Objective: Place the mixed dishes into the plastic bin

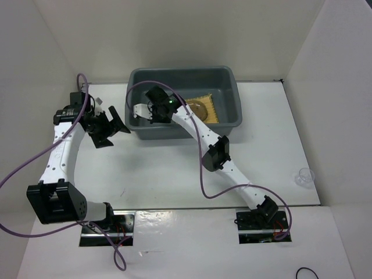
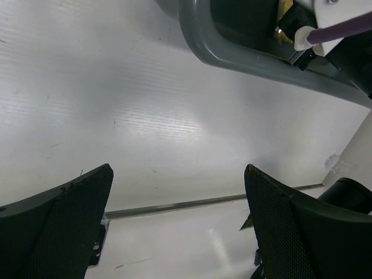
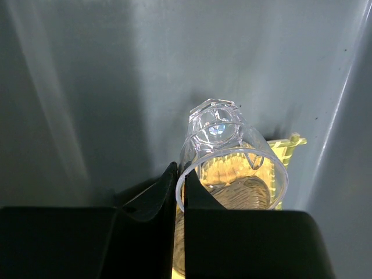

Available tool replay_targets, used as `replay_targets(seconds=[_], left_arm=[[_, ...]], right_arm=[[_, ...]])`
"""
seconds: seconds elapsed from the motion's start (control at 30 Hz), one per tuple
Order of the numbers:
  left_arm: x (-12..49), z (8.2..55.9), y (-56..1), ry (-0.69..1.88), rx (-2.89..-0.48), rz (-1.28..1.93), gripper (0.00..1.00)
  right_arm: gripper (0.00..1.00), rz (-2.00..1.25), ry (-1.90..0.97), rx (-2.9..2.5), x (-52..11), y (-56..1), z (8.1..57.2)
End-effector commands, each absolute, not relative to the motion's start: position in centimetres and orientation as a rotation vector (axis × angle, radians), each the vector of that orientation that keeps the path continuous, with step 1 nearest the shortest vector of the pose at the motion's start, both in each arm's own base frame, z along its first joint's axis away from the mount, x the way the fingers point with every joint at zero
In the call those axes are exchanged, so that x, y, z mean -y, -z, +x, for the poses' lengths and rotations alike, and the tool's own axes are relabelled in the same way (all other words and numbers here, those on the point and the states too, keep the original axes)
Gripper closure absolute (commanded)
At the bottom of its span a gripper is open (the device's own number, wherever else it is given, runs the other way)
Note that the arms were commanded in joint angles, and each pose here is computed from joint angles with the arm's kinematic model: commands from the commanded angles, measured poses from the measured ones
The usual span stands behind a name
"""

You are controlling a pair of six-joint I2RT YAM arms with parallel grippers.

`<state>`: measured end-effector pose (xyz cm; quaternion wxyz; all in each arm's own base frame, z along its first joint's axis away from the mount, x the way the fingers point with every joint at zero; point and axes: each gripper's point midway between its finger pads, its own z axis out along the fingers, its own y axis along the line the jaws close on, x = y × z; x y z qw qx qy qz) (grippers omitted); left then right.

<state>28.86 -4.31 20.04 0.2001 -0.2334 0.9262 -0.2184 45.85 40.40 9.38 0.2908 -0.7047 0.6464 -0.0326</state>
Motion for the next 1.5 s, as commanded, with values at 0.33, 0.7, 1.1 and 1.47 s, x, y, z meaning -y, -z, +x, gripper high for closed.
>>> replay_targets(seconds=[0.33,0.7,1.1,1.47], left_arm=[[4.1,28.5,-19.0,0.612,-2.567,-0.796,0.0],[4.0,27.3,-19.8,0.59,-2.554,-0.811,0.0],[4.7,27.7,-20.5,0.665,-2.485,-0.761,0.0],[6.3,28.3,-18.6,0.784,-2.503,-0.67,0.0]], right_arm=[[0.74,-1.837,0.055,-1.621,-38.5,-12.0,49.6],[0.56,-1.61,-0.056,-1.563,-39.3,-22.3,48.2],[0.31,-0.976,0.22,-1.846,-25.4,-36.0,46.9],[0.34,-0.649,0.252,-2.563,-7.0,-24.5,38.6]])
